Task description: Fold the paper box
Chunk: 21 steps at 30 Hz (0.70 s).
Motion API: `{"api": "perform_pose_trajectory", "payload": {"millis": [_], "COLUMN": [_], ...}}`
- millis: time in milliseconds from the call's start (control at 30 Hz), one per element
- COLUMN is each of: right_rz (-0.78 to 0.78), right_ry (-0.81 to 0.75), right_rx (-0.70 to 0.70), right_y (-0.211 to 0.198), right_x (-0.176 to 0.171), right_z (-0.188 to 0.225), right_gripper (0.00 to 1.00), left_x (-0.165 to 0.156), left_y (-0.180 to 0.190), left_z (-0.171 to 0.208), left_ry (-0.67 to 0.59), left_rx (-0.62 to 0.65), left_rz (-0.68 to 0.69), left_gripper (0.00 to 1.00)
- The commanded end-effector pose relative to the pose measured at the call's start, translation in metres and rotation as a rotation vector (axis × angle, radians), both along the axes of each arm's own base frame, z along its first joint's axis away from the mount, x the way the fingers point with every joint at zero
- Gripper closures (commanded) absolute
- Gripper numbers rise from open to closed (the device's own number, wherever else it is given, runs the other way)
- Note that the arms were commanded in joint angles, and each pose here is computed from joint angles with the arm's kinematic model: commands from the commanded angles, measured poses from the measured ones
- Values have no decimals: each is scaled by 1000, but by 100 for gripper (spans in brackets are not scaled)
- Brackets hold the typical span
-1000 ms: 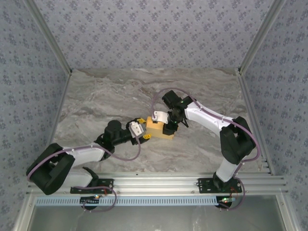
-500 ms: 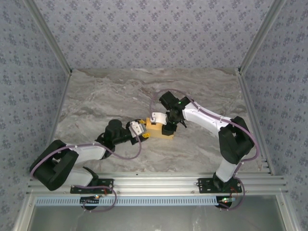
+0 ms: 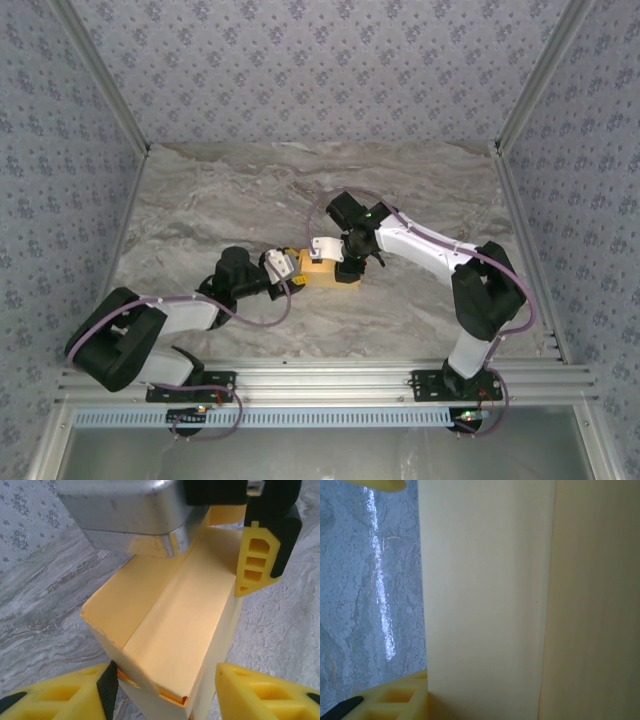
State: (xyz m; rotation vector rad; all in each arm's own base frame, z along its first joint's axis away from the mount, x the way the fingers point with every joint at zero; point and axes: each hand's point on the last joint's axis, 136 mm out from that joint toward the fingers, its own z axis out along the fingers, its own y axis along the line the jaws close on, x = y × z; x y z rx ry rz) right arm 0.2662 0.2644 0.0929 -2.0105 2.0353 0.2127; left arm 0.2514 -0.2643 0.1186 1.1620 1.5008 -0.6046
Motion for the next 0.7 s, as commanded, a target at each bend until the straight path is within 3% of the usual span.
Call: {"api": "perform_pose_trajectory", "payload": {"millis": [0, 433, 667], "right_rz": [10, 87, 106], "right_ry": [58, -12, -29], "right_rx": [-108, -193, -223], "right_y": [-18, -26, -29], "right_x": [-3, -4, -3], "right_z": [-34, -47, -58], "right_gripper": [57, 57, 56], "left_x": [-15, -19, -14], "left_y": [-9, -9, -7], "left_z": [6, -18, -24], "left_ry": [-10, -5, 1], "left_rx": [-25, 86, 85], "left_rz": [-92, -129, -133], "left_gripper": [46, 49, 49]}}
